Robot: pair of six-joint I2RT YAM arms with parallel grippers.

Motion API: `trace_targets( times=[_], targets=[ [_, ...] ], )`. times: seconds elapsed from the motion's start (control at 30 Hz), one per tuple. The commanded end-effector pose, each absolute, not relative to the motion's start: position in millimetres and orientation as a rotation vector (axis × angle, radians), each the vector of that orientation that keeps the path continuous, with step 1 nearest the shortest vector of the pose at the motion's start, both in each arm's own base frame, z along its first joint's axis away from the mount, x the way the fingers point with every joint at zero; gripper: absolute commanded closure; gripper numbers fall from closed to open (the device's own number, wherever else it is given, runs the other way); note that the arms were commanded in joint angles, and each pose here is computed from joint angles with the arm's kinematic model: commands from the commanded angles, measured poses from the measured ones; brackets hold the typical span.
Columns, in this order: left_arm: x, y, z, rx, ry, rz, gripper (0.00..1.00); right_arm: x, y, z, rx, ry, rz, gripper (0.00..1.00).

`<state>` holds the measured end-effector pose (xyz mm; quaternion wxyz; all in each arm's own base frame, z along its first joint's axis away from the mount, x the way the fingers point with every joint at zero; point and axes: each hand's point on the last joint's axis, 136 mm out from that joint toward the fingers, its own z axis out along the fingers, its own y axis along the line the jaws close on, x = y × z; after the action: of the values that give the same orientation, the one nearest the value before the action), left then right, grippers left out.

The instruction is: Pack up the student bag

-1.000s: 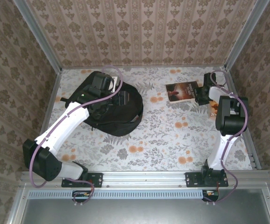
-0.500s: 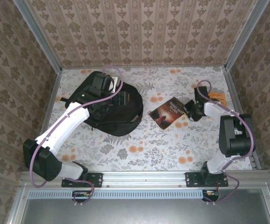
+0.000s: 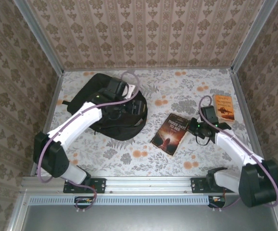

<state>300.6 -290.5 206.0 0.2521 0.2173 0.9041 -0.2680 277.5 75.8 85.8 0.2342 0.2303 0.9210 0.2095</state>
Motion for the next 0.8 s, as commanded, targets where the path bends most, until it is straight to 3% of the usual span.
trace_targets(
  times=[0.0, 0.3, 0.77],
  targets=[
    [281.5, -322.7, 212.7, 0.705, 2.463, -0.835, 0.26, 274.2, 85.9, 98.7, 0.506, 2.477, 0.646, 1.00],
    [259.6, -387.4, 172.5, 0.794, 2.565, -0.967, 0.19, 260.0, 97.1, 106.6, 0.454, 2.361, 0.794, 1.00],
    [286.2, -435.0, 101.6, 0.655, 2.712, -1.184, 0.15, 239.2, 96.9, 115.6, 0.477, 2.195, 0.925, 1.00]
  ],
)
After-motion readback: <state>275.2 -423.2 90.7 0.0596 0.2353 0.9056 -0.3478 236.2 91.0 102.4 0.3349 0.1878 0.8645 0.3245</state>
